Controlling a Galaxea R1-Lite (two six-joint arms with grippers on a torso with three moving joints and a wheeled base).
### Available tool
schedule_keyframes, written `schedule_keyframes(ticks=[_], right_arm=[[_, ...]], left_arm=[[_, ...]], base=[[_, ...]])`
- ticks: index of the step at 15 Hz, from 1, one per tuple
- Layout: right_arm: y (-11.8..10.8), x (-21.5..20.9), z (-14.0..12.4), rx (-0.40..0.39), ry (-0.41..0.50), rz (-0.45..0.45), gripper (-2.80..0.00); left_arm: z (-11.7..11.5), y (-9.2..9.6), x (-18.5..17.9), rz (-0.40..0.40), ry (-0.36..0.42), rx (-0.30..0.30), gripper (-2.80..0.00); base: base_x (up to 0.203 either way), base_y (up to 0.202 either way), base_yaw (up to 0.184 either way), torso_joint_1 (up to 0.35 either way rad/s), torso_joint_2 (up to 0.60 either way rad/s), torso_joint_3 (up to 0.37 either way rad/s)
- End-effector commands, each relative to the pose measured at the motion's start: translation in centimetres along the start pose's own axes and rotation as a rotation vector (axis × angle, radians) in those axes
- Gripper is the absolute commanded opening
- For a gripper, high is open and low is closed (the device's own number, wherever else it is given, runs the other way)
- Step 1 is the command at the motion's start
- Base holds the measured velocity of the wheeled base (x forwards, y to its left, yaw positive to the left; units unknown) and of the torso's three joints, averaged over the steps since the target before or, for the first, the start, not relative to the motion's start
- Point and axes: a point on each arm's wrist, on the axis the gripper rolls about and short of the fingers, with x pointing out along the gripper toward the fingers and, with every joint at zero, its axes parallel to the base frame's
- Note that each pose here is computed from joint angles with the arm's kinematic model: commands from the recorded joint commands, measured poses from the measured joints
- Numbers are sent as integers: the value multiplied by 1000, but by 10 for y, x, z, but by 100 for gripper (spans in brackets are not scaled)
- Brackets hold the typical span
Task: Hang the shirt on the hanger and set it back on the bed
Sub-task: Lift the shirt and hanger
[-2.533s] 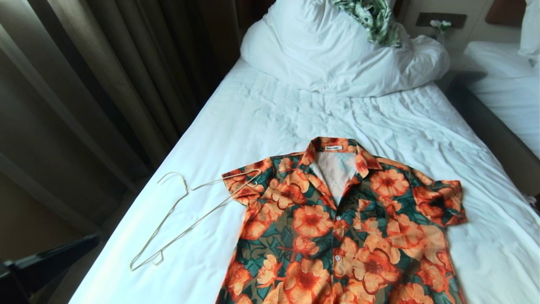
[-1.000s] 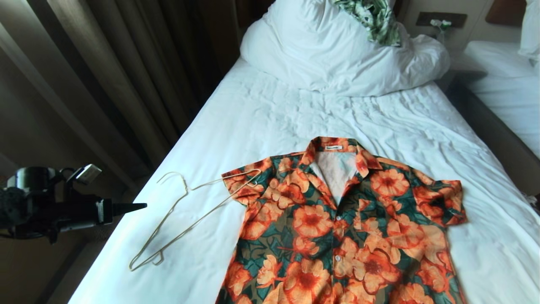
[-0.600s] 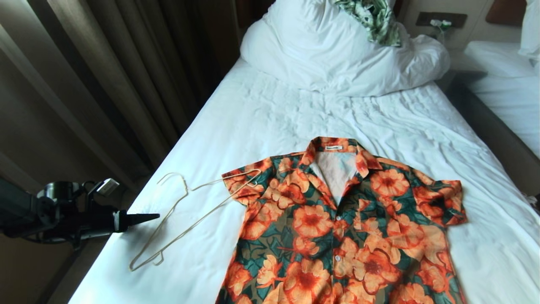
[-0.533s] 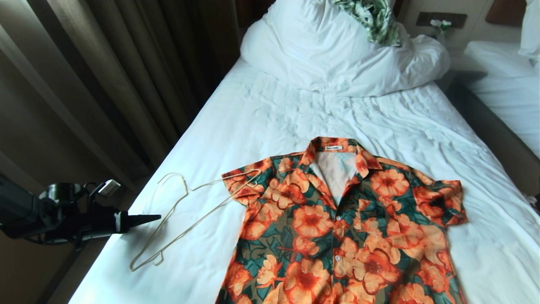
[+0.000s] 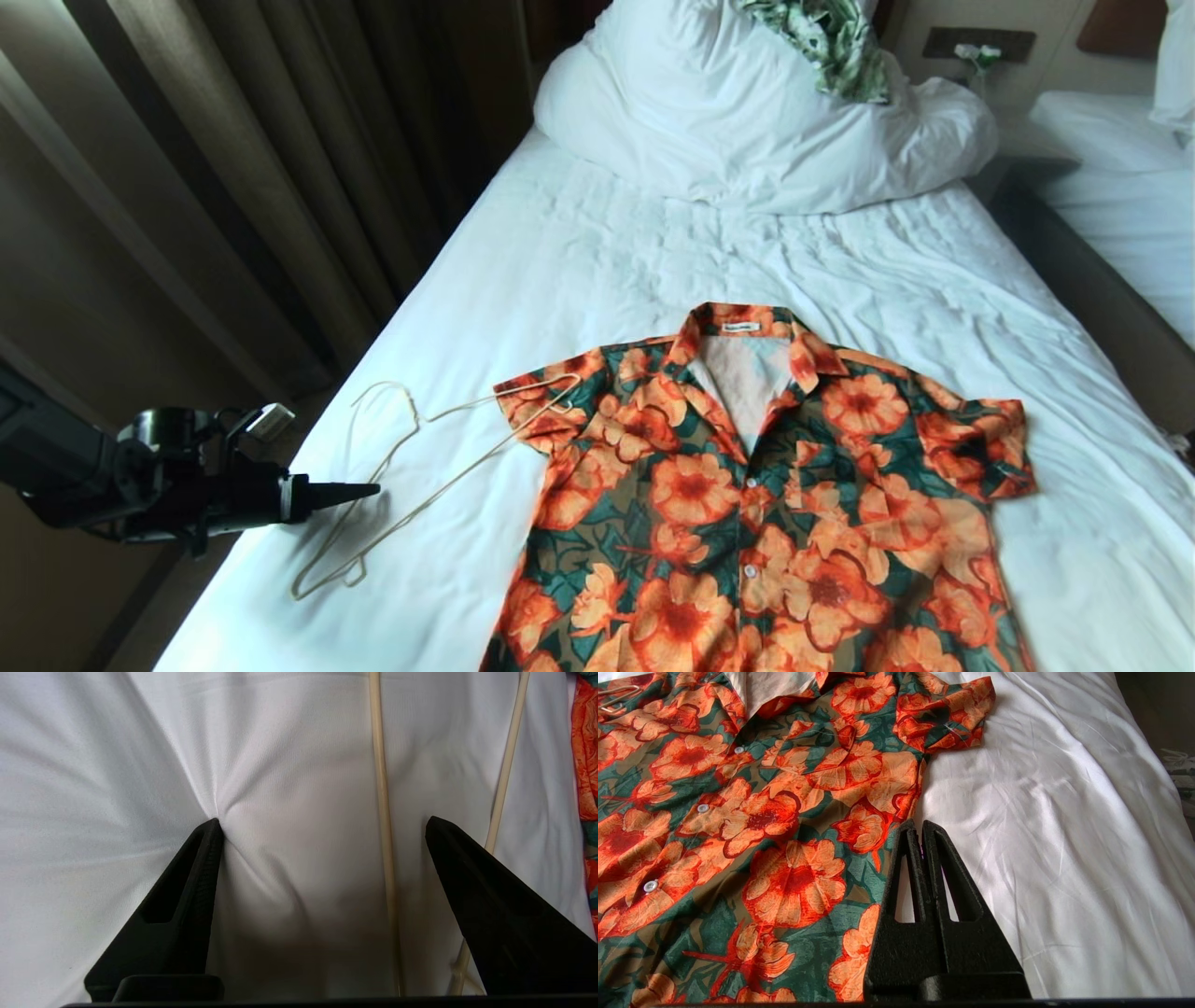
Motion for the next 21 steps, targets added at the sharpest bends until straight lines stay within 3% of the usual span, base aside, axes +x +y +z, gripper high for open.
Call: schedule_keyframes(ticks=[1, 6, 8, 12, 15, 18, 21], right_arm=[[0, 0, 0, 0, 1, 0, -280], [0, 0, 0, 0, 1, 0, -280], [0, 0, 0, 0, 1, 0, -280], [0, 0, 0, 0, 1, 0, -280], [0, 0, 0, 0, 1, 0, -280], [0, 0, 0, 0, 1, 0, -280], [0, 0, 0, 0, 1, 0, -280]], left_arm=[[1, -4, 5, -23, 8, 5, 0], [8, -17, 23, -45, 42, 50, 0], [12, -17, 23, -56, 53, 37, 0], [32, -29, 12, -154, 95, -67, 0], [40, -44, 12, -223, 169, -155, 0], [44, -48, 18, -245, 200, -177, 0], [47, -37, 11, -223, 174, -183, 0]], base=[[0, 0, 0, 0, 0, 0], [0, 0, 0, 0, 0, 0], [0, 0, 0, 0, 0, 0], [0, 0, 0, 0, 0, 0], [0, 0, 0, 0, 0, 0], [0, 0, 0, 0, 0, 0], [0, 0, 0, 0, 0, 0]])
